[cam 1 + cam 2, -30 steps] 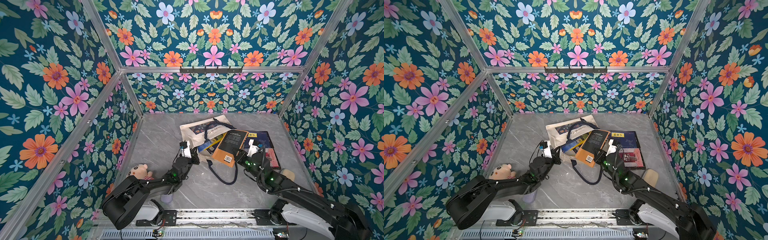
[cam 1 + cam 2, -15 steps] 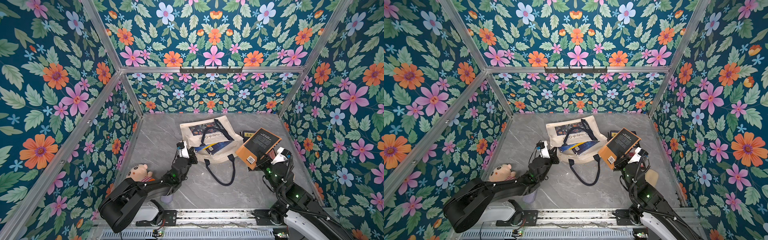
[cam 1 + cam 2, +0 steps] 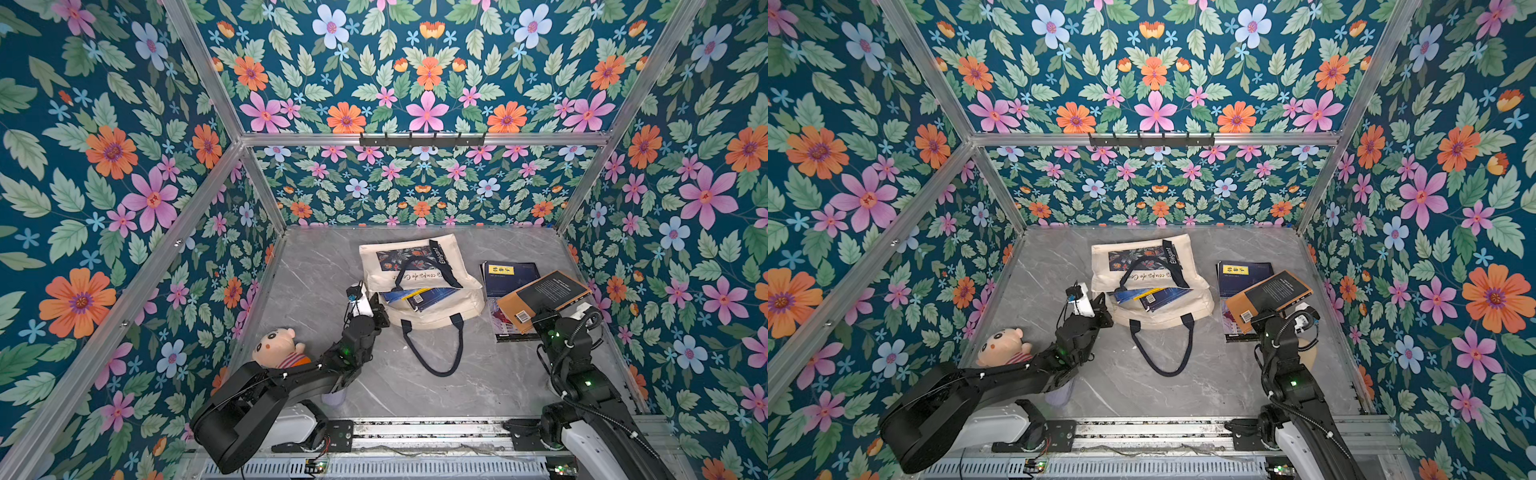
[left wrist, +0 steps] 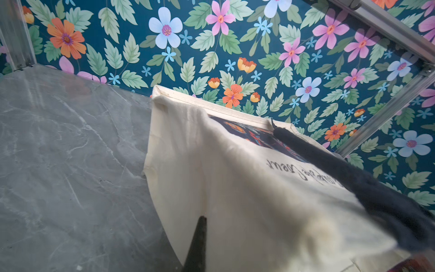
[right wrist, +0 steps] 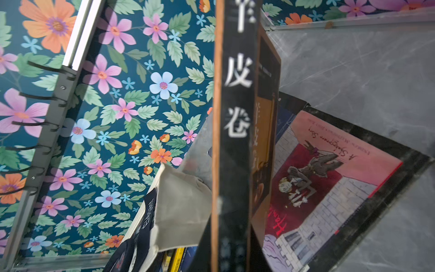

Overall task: Take out the books from the canvas bag
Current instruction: Place the book on the book.

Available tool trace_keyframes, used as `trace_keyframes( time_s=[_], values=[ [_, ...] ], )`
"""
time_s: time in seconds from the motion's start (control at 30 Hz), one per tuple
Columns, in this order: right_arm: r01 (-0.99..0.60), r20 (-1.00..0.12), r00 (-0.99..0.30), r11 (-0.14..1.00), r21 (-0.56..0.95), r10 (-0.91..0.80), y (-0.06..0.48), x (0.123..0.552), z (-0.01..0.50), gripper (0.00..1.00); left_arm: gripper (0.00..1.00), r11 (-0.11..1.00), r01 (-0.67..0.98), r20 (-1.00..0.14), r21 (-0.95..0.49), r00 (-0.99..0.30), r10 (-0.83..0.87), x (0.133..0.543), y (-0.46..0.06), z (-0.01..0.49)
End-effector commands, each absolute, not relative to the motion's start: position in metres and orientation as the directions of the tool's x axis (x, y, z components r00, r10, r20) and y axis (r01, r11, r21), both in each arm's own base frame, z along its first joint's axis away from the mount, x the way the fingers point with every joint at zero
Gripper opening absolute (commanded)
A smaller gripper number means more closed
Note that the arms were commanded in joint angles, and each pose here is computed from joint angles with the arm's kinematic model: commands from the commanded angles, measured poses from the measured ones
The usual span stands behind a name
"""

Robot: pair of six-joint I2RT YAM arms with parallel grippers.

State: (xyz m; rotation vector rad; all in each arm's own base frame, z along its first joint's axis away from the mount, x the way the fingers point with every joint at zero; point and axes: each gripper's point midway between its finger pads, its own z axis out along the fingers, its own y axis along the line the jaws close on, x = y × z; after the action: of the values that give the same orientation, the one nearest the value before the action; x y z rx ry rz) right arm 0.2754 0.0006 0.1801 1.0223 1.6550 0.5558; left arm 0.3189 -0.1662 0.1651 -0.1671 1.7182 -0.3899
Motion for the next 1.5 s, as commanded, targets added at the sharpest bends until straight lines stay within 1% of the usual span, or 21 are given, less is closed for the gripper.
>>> trace_keyframes(
  time_s=[0.0,0.17,0.23,0.3,0.37,0.5,0.63,0.8,0.9,1.07,1.17,1.27,1.4,1.47],
  values=[
    [0.218,-0.493,-0.025,0.486,0.846,0.870,0.009,0.293,0.205,0.00,0.00,0.926,0.070,-0.922,-0.370,-0.153,-0.356,0.321,-0.159,0.171],
    [0.235,-0.485,0.052,0.462,0.855,0.873,-0.002,0.301,0.195,0.00,0.00,0.927,0.074,-0.922,-0.368,-0.157,-0.354,0.321,-0.160,0.171],
    [0.282,-0.502,0.080,0.463,0.840,0.861,-0.010,0.301,0.185,0.00,0.00,0.926,0.075,-0.922,-0.369,-0.158,-0.355,0.321,-0.160,0.171],
    [0.344,-0.486,0.104,0.427,0.836,0.867,-0.017,0.298,0.168,0.00,0.00,0.926,0.079,-0.921,-0.370,-0.160,-0.355,0.321,-0.162,0.171],
    [0.361,-0.498,0.121,0.429,0.828,0.859,-0.022,0.298,0.159,0.00,0.00,0.925,0.081,-0.921,-0.371,-0.164,-0.355,0.322,-0.162,0.170],
    [0.380,-0.510,0.076,0.447,0.809,0.857,-0.016,0.303,0.145,0.00,0.00,0.925,0.087,-0.920,-0.369,-0.171,-0.351,0.322,-0.165,0.169],
    [0.430,-0.480,0.063,0.410,0.805,0.875,-0.016,0.301,0.125,0.00,0.00,0.924,0.095,-0.919,-0.371,-0.176,-0.352,0.323,-0.167,0.168],
    [0.487,-0.474,0.022,0.404,0.774,0.880,-0.012,0.300,0.108,0.00,0.00,0.924,0.099,-0.920,-0.370,-0.179,-0.349,0.323,-0.168,0.168],
    [0.511,-0.463,0.022,0.389,0.767,0.886,-0.010,0.296,0.103,0.00,0.00,0.924,0.100,-0.920,-0.370,-0.180,-0.349,0.323,-0.168,0.168],
    [0.573,-0.488,0.019,0.391,0.720,0.872,-0.007,0.287,0.101,0.00,0.00,0.924,0.101,-0.920,-0.369,-0.180,-0.348,0.323,-0.169,0.168],
    [0.587,-0.458,0.020,0.361,0.725,0.889,-0.004,0.284,0.095,0.00,0.00,0.923,0.103,-0.920,-0.370,-0.180,-0.348,0.323,-0.169,0.169],
    [0.601,-0.461,0.018,0.359,0.714,0.887,-0.004,0.285,0.092,0.07,0.00,0.924,0.104,-0.921,-0.368,-0.180,-0.347,0.323,-0.169,0.169],
    [0.627,-0.456,0.005,0.353,0.695,0.890,-0.003,0.284,0.083,0.10,0.00,0.924,0.106,-0.920,-0.368,-0.182,-0.346,0.323,-0.169,0.169],
    [0.624,-0.441,-0.005,0.347,0.700,0.898,0.001,0.287,0.080,0.13,0.00,0.924,0.106,-0.920,-0.368,-0.182,-0.346,0.323,-0.169,0.169]
  ],
)
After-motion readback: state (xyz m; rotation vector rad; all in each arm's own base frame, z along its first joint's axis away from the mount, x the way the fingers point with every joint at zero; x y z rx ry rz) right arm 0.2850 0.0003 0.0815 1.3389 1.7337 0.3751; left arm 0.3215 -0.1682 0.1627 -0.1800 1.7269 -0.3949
